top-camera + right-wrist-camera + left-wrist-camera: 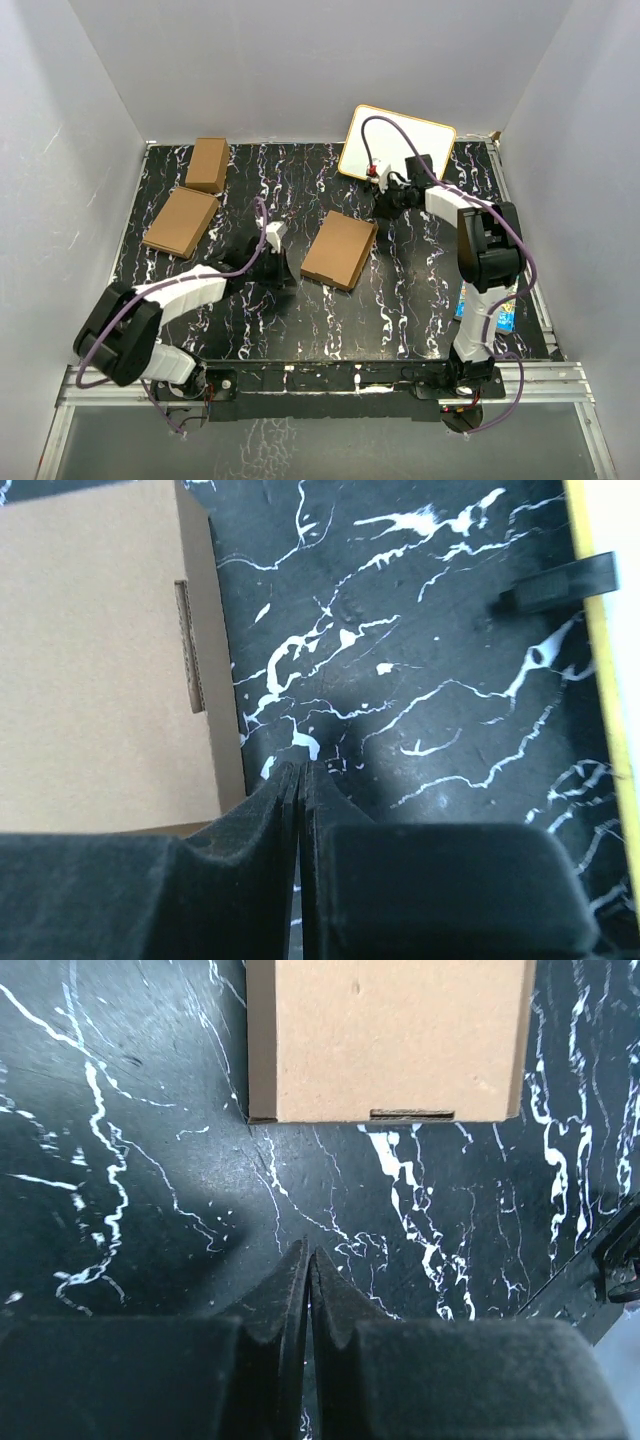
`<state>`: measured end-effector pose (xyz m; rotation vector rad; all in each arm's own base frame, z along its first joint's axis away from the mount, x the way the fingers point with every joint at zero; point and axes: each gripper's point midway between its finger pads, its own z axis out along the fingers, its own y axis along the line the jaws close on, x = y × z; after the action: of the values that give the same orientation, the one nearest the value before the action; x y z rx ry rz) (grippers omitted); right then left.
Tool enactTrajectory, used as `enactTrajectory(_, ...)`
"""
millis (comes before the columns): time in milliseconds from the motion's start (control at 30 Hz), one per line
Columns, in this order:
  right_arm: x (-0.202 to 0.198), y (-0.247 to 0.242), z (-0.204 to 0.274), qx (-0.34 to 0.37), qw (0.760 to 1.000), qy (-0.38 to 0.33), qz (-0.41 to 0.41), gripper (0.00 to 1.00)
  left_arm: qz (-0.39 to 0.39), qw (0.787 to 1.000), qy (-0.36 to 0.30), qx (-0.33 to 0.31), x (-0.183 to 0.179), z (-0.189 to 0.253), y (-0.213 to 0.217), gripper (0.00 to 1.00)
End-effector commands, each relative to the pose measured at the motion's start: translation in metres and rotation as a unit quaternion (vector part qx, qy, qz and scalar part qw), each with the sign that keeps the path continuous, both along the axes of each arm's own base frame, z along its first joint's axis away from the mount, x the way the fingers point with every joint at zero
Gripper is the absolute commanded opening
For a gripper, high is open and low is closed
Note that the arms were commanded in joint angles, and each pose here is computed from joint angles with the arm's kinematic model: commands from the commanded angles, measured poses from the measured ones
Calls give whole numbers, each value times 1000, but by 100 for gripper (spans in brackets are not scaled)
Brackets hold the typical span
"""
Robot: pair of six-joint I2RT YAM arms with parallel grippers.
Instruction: Fold the paper box
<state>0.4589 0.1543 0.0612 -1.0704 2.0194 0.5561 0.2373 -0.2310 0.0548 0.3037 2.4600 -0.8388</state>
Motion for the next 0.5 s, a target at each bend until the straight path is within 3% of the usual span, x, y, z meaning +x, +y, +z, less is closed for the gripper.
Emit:
enactTrajectory(0,9,11,2,-16,999,-15,37,8,-15,999,38,-24,-1,-6,-19,4)
enactTrajectory(200,-19,19,-3,-15,995,-12,98,8,8,998,53,34,23,-27,-16,14)
enactTrajectory(300,-44,17,-6,-22,992,-9,126,8,29,996,42,72,41,-31,-7,21)
enactTrajectory(467,-94,18,-5,-17,983,4,181,8,46,993,22,103,74,-28,4,25)
